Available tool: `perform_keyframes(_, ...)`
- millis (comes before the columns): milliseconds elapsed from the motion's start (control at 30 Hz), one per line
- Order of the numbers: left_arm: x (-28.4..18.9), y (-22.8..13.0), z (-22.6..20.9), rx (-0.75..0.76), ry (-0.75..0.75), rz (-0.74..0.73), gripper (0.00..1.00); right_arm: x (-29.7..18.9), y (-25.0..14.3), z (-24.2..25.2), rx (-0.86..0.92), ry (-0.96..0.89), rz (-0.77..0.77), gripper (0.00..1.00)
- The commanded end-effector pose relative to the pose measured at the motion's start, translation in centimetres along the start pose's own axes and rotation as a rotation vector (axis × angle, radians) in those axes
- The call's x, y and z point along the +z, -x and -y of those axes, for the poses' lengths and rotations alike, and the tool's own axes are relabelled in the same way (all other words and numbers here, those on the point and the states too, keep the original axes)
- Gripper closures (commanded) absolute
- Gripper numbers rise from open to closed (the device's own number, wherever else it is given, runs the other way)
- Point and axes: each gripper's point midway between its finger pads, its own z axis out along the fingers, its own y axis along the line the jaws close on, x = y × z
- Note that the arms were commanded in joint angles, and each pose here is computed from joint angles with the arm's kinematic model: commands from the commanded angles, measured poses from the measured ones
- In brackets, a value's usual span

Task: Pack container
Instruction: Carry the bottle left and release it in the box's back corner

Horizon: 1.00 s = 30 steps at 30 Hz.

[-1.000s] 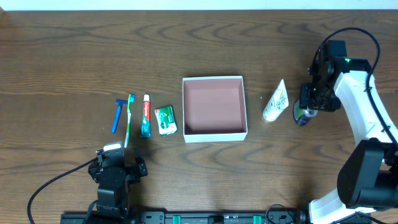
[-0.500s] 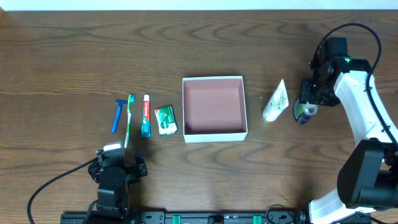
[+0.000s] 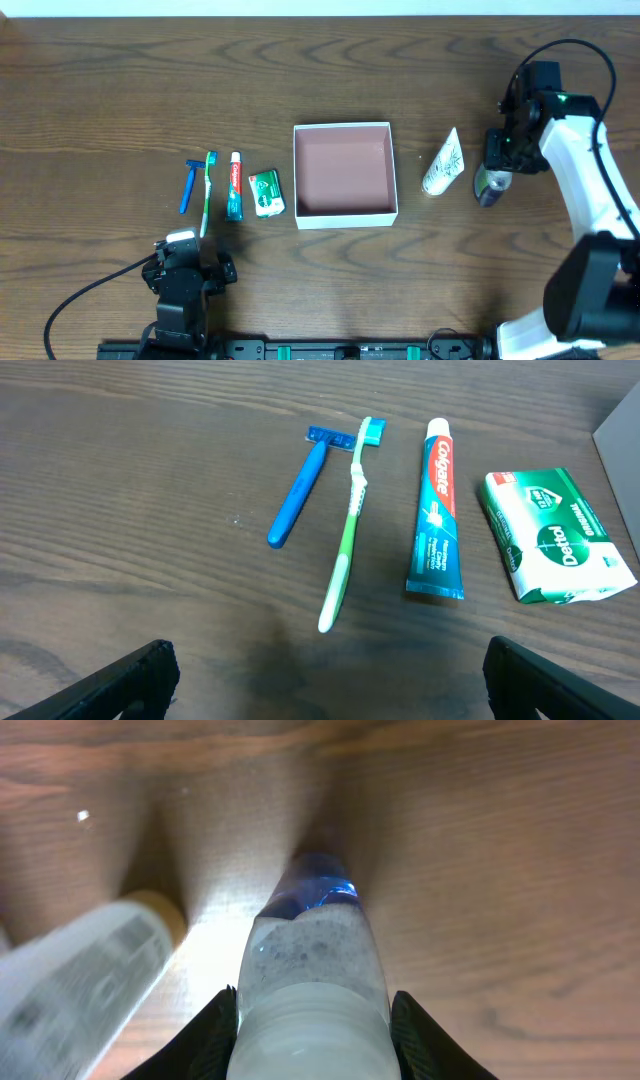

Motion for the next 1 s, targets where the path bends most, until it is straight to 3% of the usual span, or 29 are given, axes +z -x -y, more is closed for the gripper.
perform_keyframes(0, 0.2, -0.5, -0.2, 0.007, 0.013, -0.011, 0.02, -8.3, 2.3, 0.9, 0.02, 0.005, 0.24, 0.74)
perform_keyframes(100, 0.2, -0.5, -0.2, 0.007, 0.013, -0.011, 0.02, -13.3, 2.2, 0.9, 0.025, 0.026, 0.375, 0.78)
perform_keyframes(367, 0.2, -0.5, -0.2, 0.007, 0.013, -0.011, 0.02, -27.5, 0.4, -2.8, -0.071, 0.214, 0.802, 0.76)
perform_keyframes(500, 0.2, -0.5, -0.2, 0.007, 0.013, -0.011, 0.02, -30.8, -1.2, -6.5, -0.161, 0.387, 0.886, 0.75)
perform_keyframes(700, 0.2, -0.5, -0.2, 0.007, 0.013, -0.011, 0.02, -28.3, -1.8, -13.0, -0.271, 0.542, 0.74, 0.77)
perform_keyframes(900, 0.2, -0.5, -0.2, 0.007, 0.013, -0.011, 0.02, -19.9, -0.2, -19.1, -0.29, 0.525, 0.471, 0.77)
perform_keyframes(967, 0.2, -0.5, -0.2, 0.007, 0.013, -0.011, 0.02, -16.5, 0.4, -20.7, -0.301, 0.499, 0.385, 0.73)
